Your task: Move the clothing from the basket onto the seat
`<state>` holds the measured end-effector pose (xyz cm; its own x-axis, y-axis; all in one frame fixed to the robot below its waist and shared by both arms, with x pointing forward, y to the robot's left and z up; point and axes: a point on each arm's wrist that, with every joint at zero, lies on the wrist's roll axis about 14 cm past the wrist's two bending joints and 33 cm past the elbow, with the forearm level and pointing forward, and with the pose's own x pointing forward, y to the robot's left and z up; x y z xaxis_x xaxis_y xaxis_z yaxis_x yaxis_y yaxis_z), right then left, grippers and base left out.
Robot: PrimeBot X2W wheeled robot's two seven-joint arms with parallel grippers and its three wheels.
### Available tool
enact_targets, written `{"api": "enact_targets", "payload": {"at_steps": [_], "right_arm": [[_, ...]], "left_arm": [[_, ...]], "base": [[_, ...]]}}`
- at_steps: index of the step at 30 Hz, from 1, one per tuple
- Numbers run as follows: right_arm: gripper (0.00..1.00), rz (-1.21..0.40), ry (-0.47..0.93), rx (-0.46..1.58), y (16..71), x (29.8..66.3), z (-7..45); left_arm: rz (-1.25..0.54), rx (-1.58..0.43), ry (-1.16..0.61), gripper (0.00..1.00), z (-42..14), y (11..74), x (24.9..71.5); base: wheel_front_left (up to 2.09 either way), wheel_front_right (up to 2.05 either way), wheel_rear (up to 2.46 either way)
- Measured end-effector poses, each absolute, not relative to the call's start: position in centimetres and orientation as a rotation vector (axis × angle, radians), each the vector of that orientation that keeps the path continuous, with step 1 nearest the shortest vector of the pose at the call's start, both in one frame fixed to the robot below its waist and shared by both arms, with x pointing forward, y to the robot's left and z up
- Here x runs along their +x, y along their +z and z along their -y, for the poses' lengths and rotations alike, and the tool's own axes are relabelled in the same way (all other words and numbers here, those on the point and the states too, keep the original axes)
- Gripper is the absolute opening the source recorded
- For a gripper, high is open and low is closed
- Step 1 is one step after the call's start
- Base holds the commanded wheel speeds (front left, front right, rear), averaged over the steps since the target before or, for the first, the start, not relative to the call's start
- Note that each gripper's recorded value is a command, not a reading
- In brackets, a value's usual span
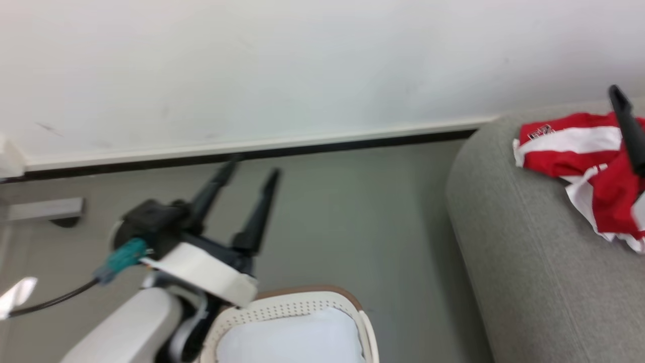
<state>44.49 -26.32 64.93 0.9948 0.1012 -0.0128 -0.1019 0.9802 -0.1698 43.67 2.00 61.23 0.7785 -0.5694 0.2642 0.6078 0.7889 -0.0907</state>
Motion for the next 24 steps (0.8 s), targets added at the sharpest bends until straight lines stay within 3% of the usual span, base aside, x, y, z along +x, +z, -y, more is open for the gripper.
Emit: {"api": "enact_targets", "payload": {"at_steps": [6,11,24], "right_arm": [[1.0,0.119,0.191,-0.038,65.0,43.8,21.1],[1.0,0.137,0.2,0.045,61.9,41.7,18.6],[1.0,0.228,0.204,0.156,57.0,37.3,14.7]], "left_arm": [[0.249,-0.116,-0.408,1.0,-9.7,61.7,43.4],[0.201,-0.15,-0.215,1.0,-15.3,59.9,41.4],[0.194,-0.168,0.001,1.0,-20.0,56.5,36.7]], "base": [[0.0,0.0,0.0],[0.0,0.0,0.0],[0.0,0.0,0.0]]}}
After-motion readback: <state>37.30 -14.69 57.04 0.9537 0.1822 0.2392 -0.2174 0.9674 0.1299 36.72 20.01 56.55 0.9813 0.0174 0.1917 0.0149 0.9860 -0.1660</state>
